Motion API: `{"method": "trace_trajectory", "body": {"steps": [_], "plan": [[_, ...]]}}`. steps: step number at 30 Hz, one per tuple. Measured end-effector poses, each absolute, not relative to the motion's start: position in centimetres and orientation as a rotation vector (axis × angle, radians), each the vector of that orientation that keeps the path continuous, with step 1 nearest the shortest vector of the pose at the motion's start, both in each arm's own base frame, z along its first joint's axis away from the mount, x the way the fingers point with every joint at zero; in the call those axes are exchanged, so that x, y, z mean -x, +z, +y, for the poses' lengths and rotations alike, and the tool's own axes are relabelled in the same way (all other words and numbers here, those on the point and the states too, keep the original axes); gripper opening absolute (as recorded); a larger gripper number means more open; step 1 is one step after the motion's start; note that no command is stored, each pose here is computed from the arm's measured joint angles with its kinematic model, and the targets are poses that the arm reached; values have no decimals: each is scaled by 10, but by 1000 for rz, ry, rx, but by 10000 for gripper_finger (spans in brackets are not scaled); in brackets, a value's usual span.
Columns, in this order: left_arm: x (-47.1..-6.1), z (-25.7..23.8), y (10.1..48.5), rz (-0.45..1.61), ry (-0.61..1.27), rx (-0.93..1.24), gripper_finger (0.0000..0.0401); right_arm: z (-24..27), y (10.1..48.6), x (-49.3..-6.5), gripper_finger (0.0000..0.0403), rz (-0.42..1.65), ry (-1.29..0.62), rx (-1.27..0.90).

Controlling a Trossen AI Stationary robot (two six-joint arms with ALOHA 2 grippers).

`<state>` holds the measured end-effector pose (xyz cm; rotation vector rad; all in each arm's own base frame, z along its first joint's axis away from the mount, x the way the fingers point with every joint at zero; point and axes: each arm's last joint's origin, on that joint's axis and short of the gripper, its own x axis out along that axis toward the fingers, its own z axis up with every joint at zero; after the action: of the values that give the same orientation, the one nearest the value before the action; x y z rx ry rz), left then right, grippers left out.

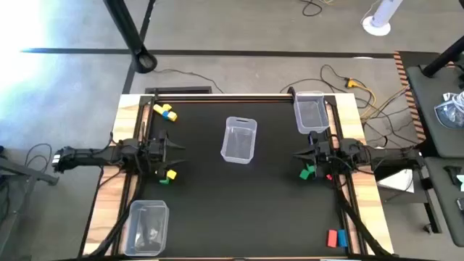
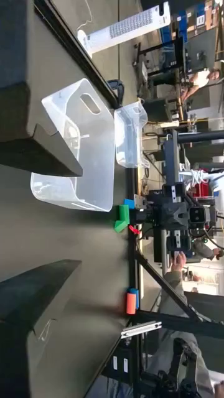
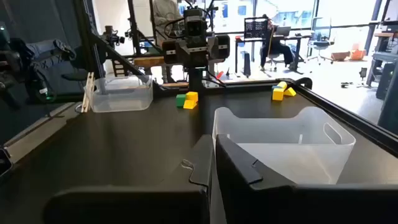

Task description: Sort blocks by size

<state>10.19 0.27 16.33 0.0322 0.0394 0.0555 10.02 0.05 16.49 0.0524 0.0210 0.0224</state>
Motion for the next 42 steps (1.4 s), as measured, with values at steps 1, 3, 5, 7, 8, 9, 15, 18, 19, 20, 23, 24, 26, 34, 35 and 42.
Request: {"method": "trace_trajectory", "body": {"steps": [1, 3, 5, 7, 8, 9, 15, 18, 19, 20, 23, 24, 26, 34, 35, 42], "plan": [[-102, 3, 163, 39, 56, -32, 217, 1, 165, -100, 13, 20, 23, -52], [-102, 3, 163, 39, 56, -32, 217, 0, 165, -100, 13, 20, 22, -52], [-102, 3, 163, 39, 56, -32, 217, 1, 165, -100, 13, 20, 22, -52], [-102, 3, 163, 40, 55, -32, 217, 1, 165, -100, 13, 20, 23, -52], [-102, 3, 163, 39, 55, -32, 217, 1, 165, -100, 13, 20, 22, -52], [-102, 3, 163, 39, 56, -32, 217, 1, 165, -100, 13, 20, 23, -52], [-102, 3, 163, 39, 56, -32, 217, 1, 165, -100, 13, 20, 22, -52], [-102, 3, 163, 40, 55, -32, 217, 0, 165, -100, 13, 20, 22, -52], [-102, 3, 163, 40, 56, -32, 217, 1, 165, -100, 13, 20, 22, -53], [-102, 3, 163, 40, 56, -32, 217, 0, 165, -100, 13, 20, 22, -52], [-102, 3, 163, 40, 55, -32, 217, 1, 165, -100, 13, 20, 23, -52], [-102, 3, 163, 39, 56, -32, 217, 1, 165, -100, 13, 20, 22, -52], [-102, 3, 163, 40, 55, -32, 217, 1, 165, -100, 13, 20, 23, -52], [-102, 3, 163, 39, 55, -32, 217, 0, 165, -100, 13, 20, 22, -52], [-102, 3, 163, 39, 55, -32, 217, 0, 165, -100, 13, 20, 22, -52], [-102, 2, 173, -62, 50, 5, 217, 1, 165, -100, 13, 20, 22, -52]]}}
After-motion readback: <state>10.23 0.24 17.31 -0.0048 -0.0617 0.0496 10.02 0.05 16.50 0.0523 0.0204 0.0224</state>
